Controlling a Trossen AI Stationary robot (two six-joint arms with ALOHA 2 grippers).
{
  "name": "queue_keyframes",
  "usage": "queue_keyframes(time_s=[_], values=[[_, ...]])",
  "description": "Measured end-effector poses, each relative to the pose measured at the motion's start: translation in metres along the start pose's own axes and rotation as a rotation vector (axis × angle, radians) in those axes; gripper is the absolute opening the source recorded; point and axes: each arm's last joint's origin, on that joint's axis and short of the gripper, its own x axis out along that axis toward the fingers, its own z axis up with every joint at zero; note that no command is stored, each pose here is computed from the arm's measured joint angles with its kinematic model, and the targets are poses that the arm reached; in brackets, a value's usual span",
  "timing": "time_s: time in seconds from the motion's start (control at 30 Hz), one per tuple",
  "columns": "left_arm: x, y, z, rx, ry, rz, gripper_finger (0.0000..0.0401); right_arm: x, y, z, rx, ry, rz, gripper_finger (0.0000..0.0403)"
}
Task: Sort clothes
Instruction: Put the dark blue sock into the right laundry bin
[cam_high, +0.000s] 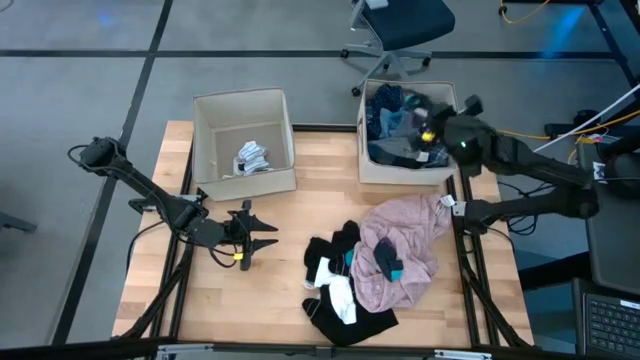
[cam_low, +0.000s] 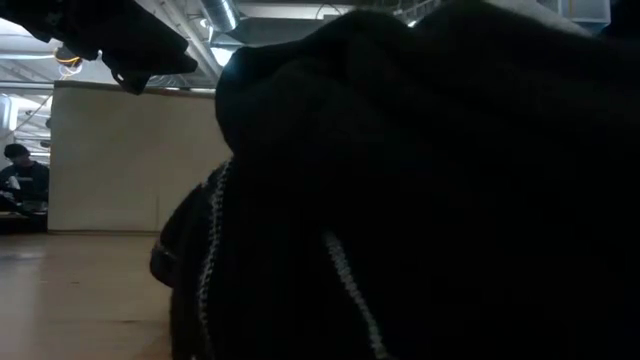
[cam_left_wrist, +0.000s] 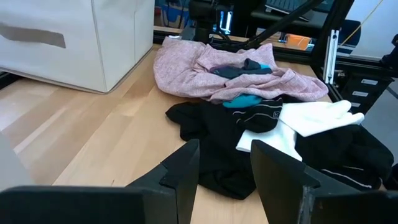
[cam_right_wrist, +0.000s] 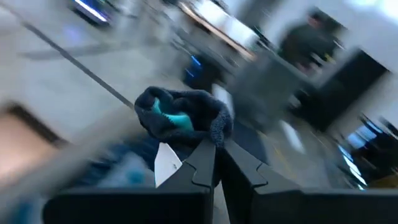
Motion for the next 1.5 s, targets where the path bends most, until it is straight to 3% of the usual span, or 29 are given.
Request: queue_keyframes(time_s=[0.23, 0.5, 0.6, 0.83, 0.93, 1.07, 1.23, 1.5], values=[[0.000, 0.000, 0.000, -0.003, 0.000, 0.000, 0.0135, 0.035, -0.025, -0.021, 0.061, 0.199, -0.146, 0.0021], [0.000, 0.000, 0.000, -0.005, -0.001, 0.000, 0.0135, 0.052, -0.037, -0.030, 0.105, 0.271, -0.085, 0.0029], [0.000, 0.000, 0.000, -0.003, -0.001, 0.000, 0.0135, 0.052, -0.036, -0.033, 0.097, 0.303, -0.083, 0.0061], [0.000, 0.000, 0.001, -0.005, -0.005, -0.002, 0.0135, 0.047, -0.036, -0.041, 0.110, 0.365, -0.081, 0.0178], [0.000, 0.000, 0.001, -0.009, -0.006, -0.002, 0.0135, 0.041, -0.035, -0.044, 0.182, 0.387, 0.044, 0.0212], [0.000, 0.000, 0.001, -0.010, -0.006, -0.002, 0.0135, 0.027, -0.020, -0.046, 0.245, 0.443, 0.314, 0.0232], [0.000, 0.000, 0.001, -0.007, -0.006, -0.002, 0.0135, 0.002, 0.013, -0.046, 0.210, 0.464, 0.607, 0.0234], [0.000, 0.000, 0.001, -0.006, -0.006, -0.002, 0.0135, -0.040, 0.073, -0.073, 0.080, 0.510, 0.894, 0.0234]])
